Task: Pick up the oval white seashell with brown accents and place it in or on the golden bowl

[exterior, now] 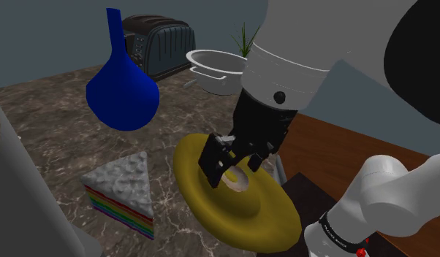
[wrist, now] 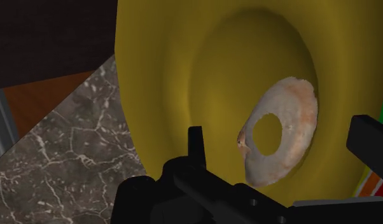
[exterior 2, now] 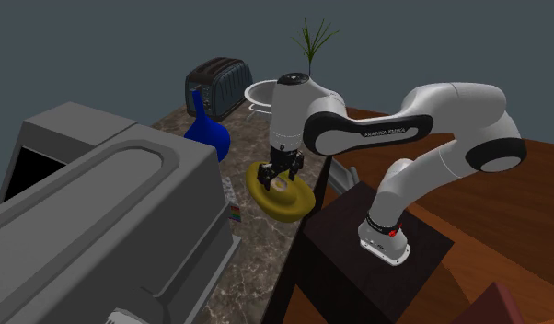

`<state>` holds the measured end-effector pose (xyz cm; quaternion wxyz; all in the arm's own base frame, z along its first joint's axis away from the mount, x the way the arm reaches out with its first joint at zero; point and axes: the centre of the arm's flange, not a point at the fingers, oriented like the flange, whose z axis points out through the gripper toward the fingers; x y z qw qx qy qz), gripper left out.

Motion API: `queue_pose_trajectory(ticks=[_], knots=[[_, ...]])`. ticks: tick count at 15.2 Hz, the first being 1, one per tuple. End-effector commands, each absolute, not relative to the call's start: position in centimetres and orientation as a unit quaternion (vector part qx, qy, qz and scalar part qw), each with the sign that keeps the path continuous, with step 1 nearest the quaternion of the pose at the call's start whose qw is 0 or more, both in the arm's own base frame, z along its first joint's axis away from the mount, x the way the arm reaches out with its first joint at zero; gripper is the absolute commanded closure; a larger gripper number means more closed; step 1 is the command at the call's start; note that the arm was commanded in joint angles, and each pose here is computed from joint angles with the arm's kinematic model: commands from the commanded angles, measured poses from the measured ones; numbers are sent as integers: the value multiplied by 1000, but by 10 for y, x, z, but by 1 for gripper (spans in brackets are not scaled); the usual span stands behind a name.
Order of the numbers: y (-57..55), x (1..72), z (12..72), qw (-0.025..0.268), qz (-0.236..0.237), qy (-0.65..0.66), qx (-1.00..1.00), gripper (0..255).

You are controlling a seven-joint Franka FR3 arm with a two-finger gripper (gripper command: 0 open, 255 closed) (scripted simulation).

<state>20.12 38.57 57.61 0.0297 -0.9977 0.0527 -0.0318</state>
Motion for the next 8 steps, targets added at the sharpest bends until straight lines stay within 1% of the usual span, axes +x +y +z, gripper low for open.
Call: queue_pose_trajectory(ticks=[1, 5, 8], knots=[[385, 201, 576, 30, -32, 53, -998, 0], [383, 198, 626, 30, -32, 53, -998, 0], [383, 198, 626, 30, -32, 53, -998, 0]])
